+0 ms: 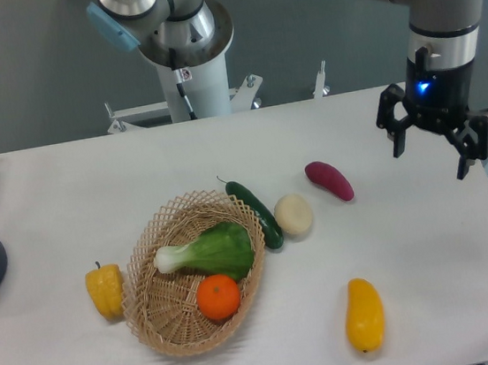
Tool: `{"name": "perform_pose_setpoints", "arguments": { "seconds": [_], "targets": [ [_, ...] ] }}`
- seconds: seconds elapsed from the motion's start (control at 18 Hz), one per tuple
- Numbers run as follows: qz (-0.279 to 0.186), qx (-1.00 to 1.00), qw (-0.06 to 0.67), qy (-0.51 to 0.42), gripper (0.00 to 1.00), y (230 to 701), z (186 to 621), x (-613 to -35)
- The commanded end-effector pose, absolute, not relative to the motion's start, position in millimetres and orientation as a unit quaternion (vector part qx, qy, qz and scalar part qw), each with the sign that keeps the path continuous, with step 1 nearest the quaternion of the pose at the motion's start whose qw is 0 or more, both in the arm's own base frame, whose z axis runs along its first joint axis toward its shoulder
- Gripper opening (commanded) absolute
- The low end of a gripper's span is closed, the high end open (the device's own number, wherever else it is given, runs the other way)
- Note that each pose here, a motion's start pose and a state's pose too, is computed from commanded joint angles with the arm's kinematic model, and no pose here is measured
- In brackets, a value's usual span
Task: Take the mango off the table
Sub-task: 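Move the open gripper over the yellow mango on the table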
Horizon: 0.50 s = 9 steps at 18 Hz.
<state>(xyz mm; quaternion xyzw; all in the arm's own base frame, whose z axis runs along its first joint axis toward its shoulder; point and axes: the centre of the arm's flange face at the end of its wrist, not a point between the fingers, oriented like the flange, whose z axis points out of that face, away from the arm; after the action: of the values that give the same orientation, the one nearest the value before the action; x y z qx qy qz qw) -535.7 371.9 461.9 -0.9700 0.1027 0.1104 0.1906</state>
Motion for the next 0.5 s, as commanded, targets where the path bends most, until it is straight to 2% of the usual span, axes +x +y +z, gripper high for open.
{"name": "perform_pose_setpoints", "arguments": {
  "seconds": [0.17, 0.33, 0.5],
  "targets": [
    [0.099, -0.971, 0.21, 0.055, 1.0, 391, 462, -526],
    [0.079, -0.968, 0.23, -0.055, 1.0, 419, 458, -515],
    [0.052, -0.96, 0.238, -0.136, 1.0, 450, 430, -510]
  ]
}}
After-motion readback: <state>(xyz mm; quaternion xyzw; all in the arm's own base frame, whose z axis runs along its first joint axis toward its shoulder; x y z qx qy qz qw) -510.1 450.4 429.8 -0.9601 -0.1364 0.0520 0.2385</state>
